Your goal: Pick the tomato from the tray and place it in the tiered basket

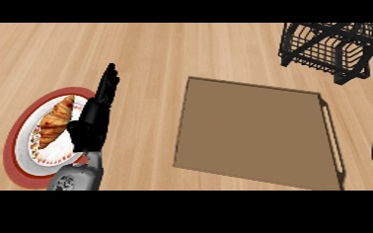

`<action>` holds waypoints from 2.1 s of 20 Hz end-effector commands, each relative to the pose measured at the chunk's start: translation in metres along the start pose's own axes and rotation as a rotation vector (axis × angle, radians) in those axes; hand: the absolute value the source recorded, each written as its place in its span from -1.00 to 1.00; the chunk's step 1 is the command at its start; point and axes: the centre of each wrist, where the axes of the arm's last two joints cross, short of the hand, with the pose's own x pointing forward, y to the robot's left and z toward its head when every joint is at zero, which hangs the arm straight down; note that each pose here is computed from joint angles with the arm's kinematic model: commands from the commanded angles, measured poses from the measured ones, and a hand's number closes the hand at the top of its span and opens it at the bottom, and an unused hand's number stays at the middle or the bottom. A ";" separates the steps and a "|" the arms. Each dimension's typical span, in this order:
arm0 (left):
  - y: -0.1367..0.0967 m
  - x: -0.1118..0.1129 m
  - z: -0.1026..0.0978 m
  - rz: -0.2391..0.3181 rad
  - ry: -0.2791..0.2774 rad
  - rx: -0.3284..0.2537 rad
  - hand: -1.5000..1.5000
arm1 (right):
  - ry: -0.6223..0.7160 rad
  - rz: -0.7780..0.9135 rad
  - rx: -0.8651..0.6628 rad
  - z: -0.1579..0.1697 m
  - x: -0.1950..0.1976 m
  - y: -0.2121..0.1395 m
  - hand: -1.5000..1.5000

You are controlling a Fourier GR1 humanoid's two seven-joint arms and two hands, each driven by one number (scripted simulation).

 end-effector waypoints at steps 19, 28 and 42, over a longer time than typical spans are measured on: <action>0.008 -0.007 -0.001 0.000 0.025 0.012 0.00 | 0.137 -0.424 0.034 -0.061 -0.065 0.054 -1.00; 0.002 -0.001 -0.004 -0.012 -0.006 0.035 0.00 | 0.350 -0.661 -0.188 -0.081 -0.131 0.017 -1.00; 0.022 -0.020 0.015 -0.017 0.062 0.116 0.00 | 0.357 -0.843 -0.183 -0.021 -0.307 0.008 -1.00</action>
